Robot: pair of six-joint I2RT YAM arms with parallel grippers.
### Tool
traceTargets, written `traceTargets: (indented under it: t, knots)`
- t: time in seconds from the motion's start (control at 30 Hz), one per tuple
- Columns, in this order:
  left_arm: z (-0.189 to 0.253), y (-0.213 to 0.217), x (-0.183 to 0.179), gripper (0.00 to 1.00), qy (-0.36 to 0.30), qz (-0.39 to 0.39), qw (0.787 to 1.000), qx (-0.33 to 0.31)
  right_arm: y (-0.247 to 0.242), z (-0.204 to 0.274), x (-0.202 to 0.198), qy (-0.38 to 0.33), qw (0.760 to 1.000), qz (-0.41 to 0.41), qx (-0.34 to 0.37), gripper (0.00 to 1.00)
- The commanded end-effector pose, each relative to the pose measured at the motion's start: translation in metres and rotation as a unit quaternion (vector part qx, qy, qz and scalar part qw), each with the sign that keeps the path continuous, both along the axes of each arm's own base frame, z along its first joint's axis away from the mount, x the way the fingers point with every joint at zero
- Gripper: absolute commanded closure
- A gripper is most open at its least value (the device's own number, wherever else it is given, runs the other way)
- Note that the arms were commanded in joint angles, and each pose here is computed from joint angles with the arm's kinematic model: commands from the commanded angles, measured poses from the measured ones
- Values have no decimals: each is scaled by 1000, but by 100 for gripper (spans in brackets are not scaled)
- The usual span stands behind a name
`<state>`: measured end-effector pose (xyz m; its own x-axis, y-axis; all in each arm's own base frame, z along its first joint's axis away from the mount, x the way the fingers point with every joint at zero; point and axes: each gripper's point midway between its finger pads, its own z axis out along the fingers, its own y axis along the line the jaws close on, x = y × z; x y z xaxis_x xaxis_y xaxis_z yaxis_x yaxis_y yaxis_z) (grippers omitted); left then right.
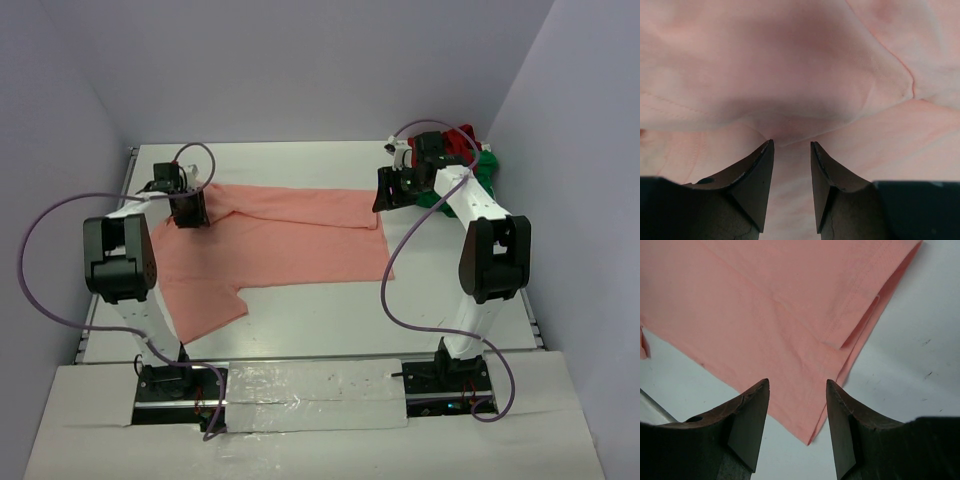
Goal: Fold and stack the t-shirts
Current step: Fold the tshirt
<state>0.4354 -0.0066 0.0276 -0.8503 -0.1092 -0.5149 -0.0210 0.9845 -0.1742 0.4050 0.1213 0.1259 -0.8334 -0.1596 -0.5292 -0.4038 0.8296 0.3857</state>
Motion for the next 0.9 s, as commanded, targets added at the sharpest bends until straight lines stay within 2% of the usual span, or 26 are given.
traceTargets:
  t: [0.0, 0.2, 0.77, 0.87]
  knots:
    - [42, 6, 24, 56, -85, 15, 996, 35, 0, 14, -1, -18, 1000, 8, 6, 43]
    - [50, 9, 27, 57, -110, 21, 992, 54, 0, 13, -2, -17, 1000, 11, 6, 43]
    - [11, 5, 28, 57, -48, 19, 997, 60, -4, 23, 1, -29, 1000, 10, 4, 43]
    - [4, 4, 27, 65, -38, 21, 997, 58, -4, 22, 0, -28, 1000, 9, 3, 43]
